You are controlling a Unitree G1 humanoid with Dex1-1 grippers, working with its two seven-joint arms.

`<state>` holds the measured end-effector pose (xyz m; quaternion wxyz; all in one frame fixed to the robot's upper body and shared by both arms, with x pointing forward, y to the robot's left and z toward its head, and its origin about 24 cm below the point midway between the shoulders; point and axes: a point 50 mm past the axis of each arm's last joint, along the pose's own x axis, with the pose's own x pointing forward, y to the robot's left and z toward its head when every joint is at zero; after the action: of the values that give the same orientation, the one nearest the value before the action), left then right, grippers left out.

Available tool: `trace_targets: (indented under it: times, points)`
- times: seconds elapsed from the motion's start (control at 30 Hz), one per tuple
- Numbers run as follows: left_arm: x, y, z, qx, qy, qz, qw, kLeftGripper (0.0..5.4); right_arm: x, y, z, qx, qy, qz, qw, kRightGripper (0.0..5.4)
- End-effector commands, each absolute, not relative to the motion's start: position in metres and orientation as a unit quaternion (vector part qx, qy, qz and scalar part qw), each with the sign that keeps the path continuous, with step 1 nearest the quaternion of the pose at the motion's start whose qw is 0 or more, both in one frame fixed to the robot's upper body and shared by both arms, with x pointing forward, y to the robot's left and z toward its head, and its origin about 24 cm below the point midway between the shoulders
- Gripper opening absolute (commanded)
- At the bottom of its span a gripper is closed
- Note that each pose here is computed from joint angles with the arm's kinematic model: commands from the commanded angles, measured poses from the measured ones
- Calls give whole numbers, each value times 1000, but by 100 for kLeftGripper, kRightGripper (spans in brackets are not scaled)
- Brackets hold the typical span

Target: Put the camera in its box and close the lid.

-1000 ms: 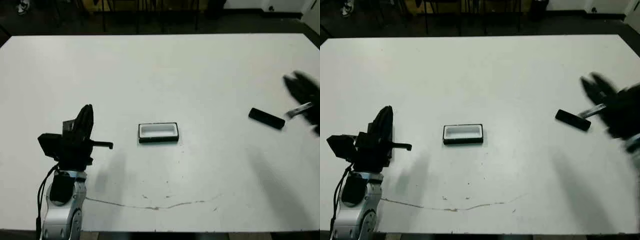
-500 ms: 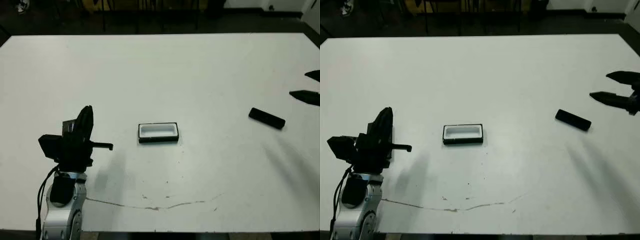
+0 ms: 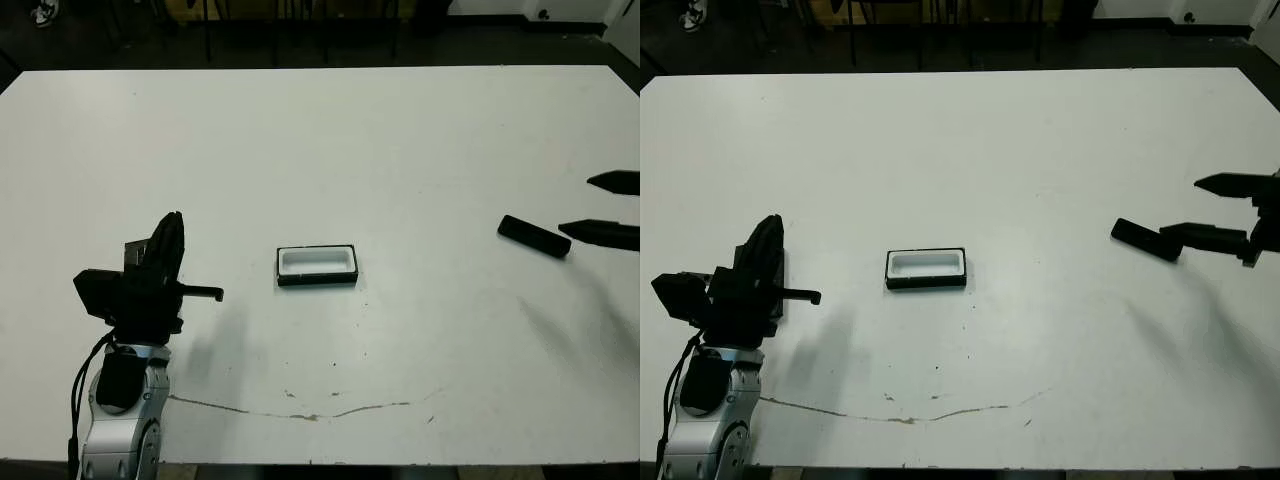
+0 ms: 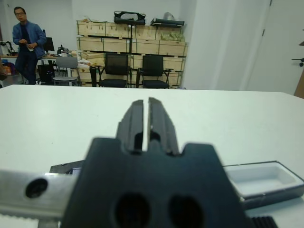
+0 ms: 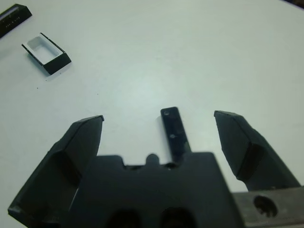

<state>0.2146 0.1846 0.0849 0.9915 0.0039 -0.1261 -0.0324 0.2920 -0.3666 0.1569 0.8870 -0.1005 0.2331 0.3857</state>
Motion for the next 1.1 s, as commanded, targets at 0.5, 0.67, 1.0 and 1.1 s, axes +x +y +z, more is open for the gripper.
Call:
trace_targets:
  times: [0.5,0.67,1.0,1.1]
  points:
    - [217,190,81,16,-112,-34,993,0,299,-347,113,-105,273,381,877,539]
    - [215,190,81,15,-109,-32,993,0,296,-348,101,-89,289,366,880,539]
    - [216,193,81,20,-108,-37,993,0,285,-356,80,-60,322,324,888,539]
    - [216,193,81,32,-109,-37,993,0,283,-357,78,-52,325,320,888,539]
